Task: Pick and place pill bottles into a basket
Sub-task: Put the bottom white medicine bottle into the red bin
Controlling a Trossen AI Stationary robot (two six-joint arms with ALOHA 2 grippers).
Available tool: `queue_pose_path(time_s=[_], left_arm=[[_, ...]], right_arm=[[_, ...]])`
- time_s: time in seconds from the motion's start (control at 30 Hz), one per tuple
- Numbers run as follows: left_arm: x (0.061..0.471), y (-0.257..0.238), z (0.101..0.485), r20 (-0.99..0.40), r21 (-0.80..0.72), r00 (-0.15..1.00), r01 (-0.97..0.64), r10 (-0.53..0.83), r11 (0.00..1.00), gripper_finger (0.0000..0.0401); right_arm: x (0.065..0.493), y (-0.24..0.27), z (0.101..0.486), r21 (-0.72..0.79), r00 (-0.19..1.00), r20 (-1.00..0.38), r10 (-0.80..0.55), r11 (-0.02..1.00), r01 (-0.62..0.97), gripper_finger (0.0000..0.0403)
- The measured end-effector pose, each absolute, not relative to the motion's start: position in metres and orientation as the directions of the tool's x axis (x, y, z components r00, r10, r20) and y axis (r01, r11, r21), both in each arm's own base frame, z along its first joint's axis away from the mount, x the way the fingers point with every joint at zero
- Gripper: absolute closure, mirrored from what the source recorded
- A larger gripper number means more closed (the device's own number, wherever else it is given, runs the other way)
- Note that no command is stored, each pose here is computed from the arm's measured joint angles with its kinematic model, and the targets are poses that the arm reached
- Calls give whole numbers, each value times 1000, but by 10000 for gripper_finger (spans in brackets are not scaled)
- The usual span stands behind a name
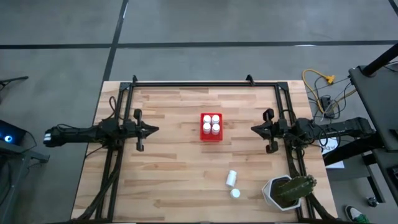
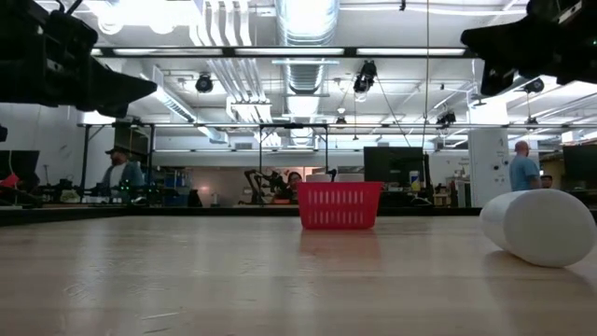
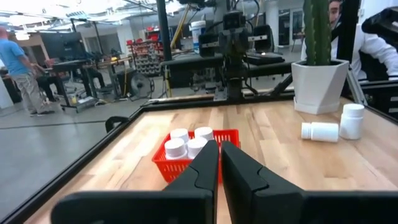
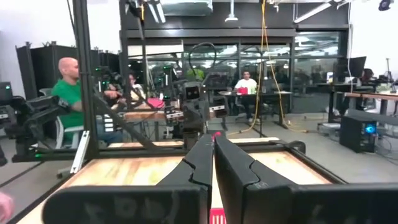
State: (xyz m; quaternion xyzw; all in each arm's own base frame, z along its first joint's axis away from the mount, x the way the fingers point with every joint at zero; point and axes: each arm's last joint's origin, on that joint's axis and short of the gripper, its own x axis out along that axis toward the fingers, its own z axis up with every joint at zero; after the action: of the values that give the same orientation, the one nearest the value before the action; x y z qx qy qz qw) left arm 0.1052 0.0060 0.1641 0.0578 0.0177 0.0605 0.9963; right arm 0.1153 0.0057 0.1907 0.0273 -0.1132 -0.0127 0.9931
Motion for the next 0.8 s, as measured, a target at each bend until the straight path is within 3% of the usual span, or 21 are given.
queue_pose_path(time_s=[0.2,0.53,0.8], left_arm=[[107,6,162,-54,120,991,-115,122,986,400],[109,6,159,-88,123,989,-111,123,986,400],[110,6,158,-107,131,987,-108,122,986,399]], right_arm=[[118,6,208,92,981,195,-24,996,6,394],[138,8,240,64,994,-107,5,998,2,394],[159,11,270,61,970,-243,23,998,-9,394]])
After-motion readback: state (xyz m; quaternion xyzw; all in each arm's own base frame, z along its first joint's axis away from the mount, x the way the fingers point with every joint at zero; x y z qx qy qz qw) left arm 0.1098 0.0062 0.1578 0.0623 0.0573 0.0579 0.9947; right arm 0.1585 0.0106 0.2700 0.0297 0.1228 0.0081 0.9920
